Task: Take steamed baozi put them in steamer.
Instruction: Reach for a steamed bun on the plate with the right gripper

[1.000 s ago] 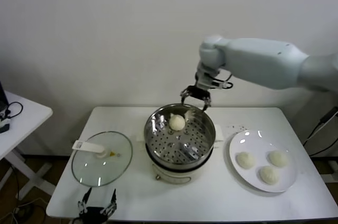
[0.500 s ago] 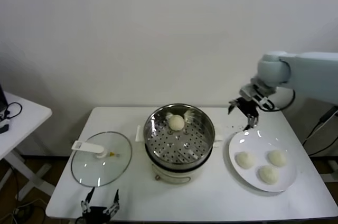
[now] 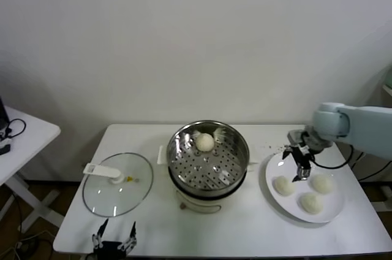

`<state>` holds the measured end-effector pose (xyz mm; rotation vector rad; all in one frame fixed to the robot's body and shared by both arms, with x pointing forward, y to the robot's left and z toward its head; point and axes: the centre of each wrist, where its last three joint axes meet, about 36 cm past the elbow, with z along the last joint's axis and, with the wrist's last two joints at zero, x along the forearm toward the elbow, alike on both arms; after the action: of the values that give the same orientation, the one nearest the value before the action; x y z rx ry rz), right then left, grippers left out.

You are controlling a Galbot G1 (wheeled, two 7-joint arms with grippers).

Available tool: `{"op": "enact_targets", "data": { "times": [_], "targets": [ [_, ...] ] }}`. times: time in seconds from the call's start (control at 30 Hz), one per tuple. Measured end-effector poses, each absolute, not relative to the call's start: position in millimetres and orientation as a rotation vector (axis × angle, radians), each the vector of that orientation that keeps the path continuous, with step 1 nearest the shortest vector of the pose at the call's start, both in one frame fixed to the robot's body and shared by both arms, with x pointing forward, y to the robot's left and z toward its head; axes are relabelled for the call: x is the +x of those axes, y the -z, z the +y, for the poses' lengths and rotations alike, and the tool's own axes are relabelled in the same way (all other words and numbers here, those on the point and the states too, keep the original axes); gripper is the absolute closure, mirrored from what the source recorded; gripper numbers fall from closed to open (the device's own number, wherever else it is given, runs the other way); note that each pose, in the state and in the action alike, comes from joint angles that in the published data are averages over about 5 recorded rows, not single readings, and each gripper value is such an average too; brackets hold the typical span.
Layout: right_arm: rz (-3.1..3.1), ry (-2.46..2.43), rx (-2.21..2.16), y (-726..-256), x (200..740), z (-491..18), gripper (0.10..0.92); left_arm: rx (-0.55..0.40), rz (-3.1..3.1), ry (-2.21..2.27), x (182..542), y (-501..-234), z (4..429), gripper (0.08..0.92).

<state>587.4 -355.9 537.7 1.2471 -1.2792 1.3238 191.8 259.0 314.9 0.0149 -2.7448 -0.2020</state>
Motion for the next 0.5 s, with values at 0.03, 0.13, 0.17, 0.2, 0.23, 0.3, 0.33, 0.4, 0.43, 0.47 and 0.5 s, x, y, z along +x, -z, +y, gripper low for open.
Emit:
{"op": "enact_targets", "data": {
  "times": [0.03,0.13,0.17,0.2,0.23,0.3,0.33,0.4,0.43,0.47,0.5],
  "targets": [
    [-1.279,-1.321,1.240,-532.0,587.3,-356.1,0.200,0.017,-2.743,0.203,191.5,-314.6,259.5,0.177],
    [-1.282,-1.312,1.223,-516.6,587.3,-356.4,0.200,0.020,-2.737,0.207,190.8,-313.1,260.7,0.177],
    [-1.283,-1.309,1.218,-512.1,587.6,-356.4,0.200,0.021,-2.736,0.208,190.7,-312.6,260.8,0.177],
    [-1.284,-1.306,1.214,-507.7,587.9,-356.4,0.200,0.021,-2.734,0.210,190.6,-312.2,260.8,0.177],
    [-1.285,-1.304,1.209,-503.5,588.3,-356.4,0.200,0.021,-2.733,0.211,190.5,-312.0,260.7,0.177],
    [-1.287,-1.301,1.201,-495.7,589.4,-356.0,0.200,0.021,-2.732,0.212,190.2,-311.8,260.5,0.177],
    [-1.288,-1.299,1.197,-492.1,589.9,-355.8,0.200,0.022,-2.732,0.212,190.0,-311.8,260.6,0.177],
    [-1.290,-1.294,1.192,-485.4,590.7,-355.2,0.200,0.025,-2.730,0.214,189.5,-311.8,261.5,0.177],
    [-1.290,-1.291,1.190,-482.4,591.0,-355.0,0.200,0.027,-2.729,0.216,189.3,-311.8,262.1,0.177],
    [-1.291,-1.289,1.188,-479.6,591.2,-354.8,0.200,0.029,-2.728,0.218,189.1,-311.8,262.9,0.177],
    [-1.292,-1.286,1.187,-476.9,591.3,-354.4,0.200,0.032,-2.727,0.219,189.0,-311.8,263.6,0.177]
  ]
}}
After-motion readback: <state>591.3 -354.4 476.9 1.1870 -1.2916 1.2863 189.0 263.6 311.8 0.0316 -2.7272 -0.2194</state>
